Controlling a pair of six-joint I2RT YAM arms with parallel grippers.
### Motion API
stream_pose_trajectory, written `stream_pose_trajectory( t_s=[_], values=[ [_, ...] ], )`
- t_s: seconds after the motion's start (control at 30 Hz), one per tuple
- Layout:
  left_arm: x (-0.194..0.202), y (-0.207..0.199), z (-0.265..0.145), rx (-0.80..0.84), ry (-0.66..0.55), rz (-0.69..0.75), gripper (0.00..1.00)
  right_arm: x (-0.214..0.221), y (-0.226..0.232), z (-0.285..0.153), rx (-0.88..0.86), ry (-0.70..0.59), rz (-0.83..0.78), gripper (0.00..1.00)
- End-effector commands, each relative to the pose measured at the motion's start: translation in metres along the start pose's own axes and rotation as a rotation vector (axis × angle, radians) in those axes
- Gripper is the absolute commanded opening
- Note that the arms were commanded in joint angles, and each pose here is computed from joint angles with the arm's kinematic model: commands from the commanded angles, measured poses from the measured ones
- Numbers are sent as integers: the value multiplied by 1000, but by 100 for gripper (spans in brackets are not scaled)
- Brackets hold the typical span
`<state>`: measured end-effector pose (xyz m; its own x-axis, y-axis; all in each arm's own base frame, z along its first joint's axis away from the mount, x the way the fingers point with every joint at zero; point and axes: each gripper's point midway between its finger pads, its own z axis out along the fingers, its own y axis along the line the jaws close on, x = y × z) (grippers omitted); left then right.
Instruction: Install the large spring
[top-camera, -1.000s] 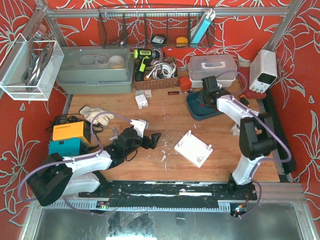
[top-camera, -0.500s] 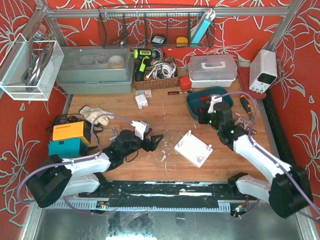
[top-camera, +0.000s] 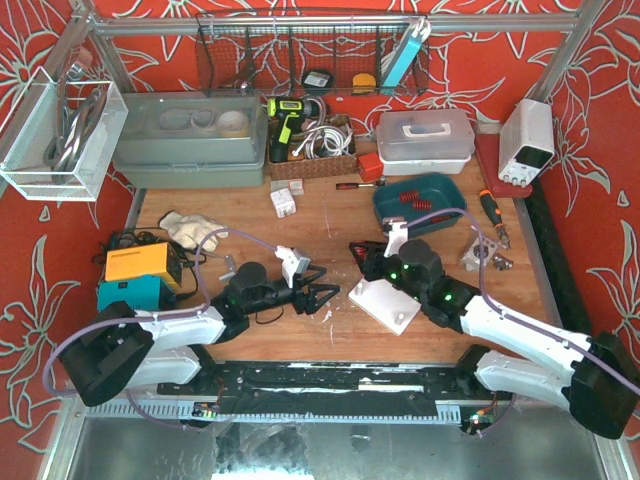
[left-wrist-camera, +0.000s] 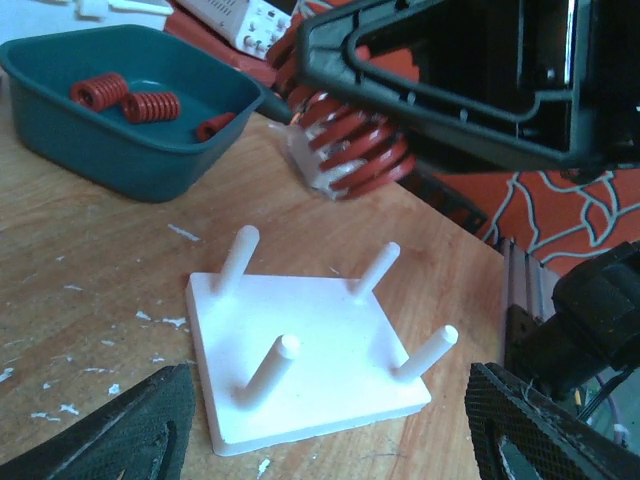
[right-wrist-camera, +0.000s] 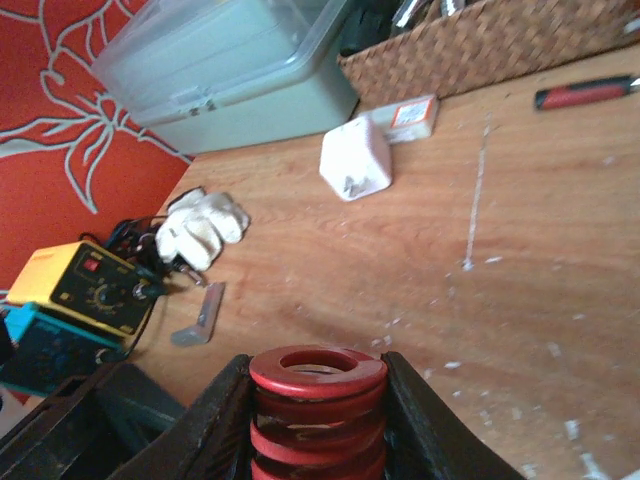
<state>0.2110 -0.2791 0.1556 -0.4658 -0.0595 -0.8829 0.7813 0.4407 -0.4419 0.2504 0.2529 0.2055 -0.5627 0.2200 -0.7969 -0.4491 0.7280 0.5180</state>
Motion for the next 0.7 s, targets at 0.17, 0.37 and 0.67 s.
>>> stream_pose_trajectory(
  t_s=[0.17, 0.37, 0.67],
  values=[
    [-11, -12, -5, 32, -46, 43, 74, 2, 67, 12, -120, -47, 115, 1],
    [-13, -19, -7, 66, -57, 41, 71, 15, 86, 20, -147, -27, 98, 0],
    [-20, -14, -16, 21, -105, 32, 68, 31, 96, 21, -142, -16, 66, 0]
  ],
)
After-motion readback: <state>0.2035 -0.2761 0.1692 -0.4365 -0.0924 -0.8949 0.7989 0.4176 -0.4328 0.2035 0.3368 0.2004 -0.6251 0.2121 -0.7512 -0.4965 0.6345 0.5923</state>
